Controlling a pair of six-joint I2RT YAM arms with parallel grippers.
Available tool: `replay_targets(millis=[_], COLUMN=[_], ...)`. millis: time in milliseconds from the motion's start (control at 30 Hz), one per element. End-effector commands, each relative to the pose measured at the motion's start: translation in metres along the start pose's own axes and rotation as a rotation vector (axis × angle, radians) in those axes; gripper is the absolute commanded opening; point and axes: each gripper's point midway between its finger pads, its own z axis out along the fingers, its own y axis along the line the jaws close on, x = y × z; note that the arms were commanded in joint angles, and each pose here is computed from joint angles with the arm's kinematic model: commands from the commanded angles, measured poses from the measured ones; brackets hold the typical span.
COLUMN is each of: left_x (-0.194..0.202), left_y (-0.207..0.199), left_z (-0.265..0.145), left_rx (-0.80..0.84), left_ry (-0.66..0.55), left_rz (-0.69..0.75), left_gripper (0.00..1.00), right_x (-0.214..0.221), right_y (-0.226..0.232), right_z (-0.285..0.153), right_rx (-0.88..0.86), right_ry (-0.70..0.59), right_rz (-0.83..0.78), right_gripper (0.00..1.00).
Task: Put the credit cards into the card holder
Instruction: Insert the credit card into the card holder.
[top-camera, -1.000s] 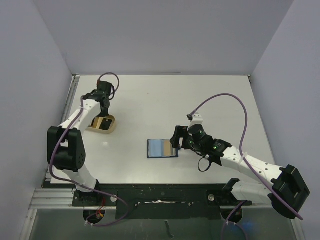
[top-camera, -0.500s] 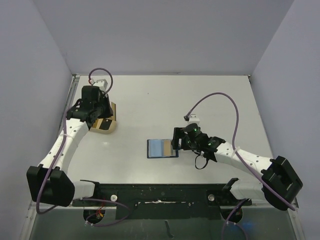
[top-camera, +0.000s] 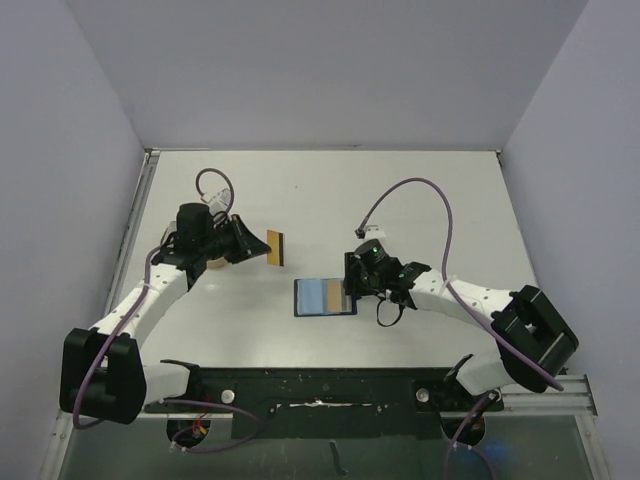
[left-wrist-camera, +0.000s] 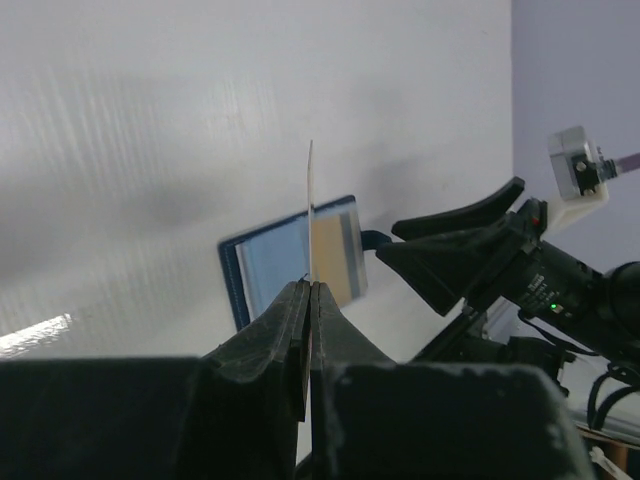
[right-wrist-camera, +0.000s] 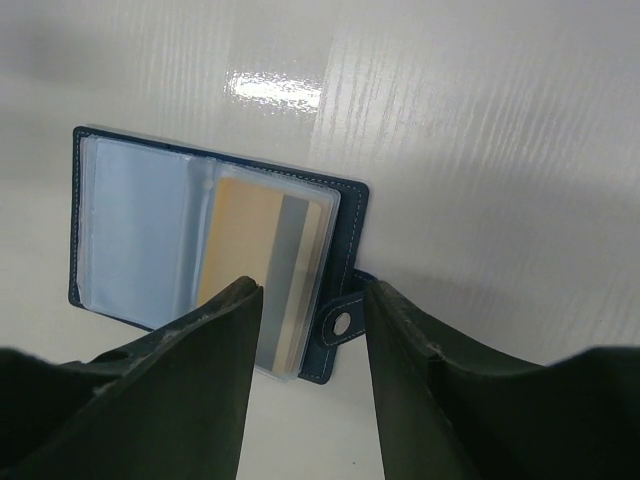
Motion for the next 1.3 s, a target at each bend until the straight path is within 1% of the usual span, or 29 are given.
replay_targets(millis=[0,267,533,767,900,1067,1267], left_x=[0.003,0.052,0.090,0.107,0.117,0.127,0.135], left_y=[-0.046,-0.042,-0.042,-0.036,-0.026,-0.017,-0.015], left_z=[0.001,0.014,0.034,0.045,0.051,0.055,0.058], left_rx=[0.211,0.242,0.259,0.245,0.224,0.205,0.216], left_ry=[-0.007,0.087,0.201,0.247,0.274,0.301,0.330], left_rz=[0.003,-0.050,-0.064,-0.066,-0.067,-0.073,-0.077], left_gripper=[0.00,0.00,0.00,0.00,0.00,0.00,0.00], right_x=[-0.019,-0.005,0.007,0.014,0.018,0.019,0.021], right_y=[0.010,0.002,0.002,0.002,0.001,0.002,0.001], right_z=[0.005,0.016,0.020,0.020,0.022,0.021,0.022], right_rx=[-0.022,0.015,0.019,0.023,0.025,0.023,0.022], right_ry=[-0.038,0.006,0.029,0.037,0.043,0.043,0.045], right_rz=[-0.012,-0.020,-0.014,-0.013,-0.014,-0.013,-0.007], right_gripper=[0.45,0.42,0.34,0.30,0.28,0.27,0.27])
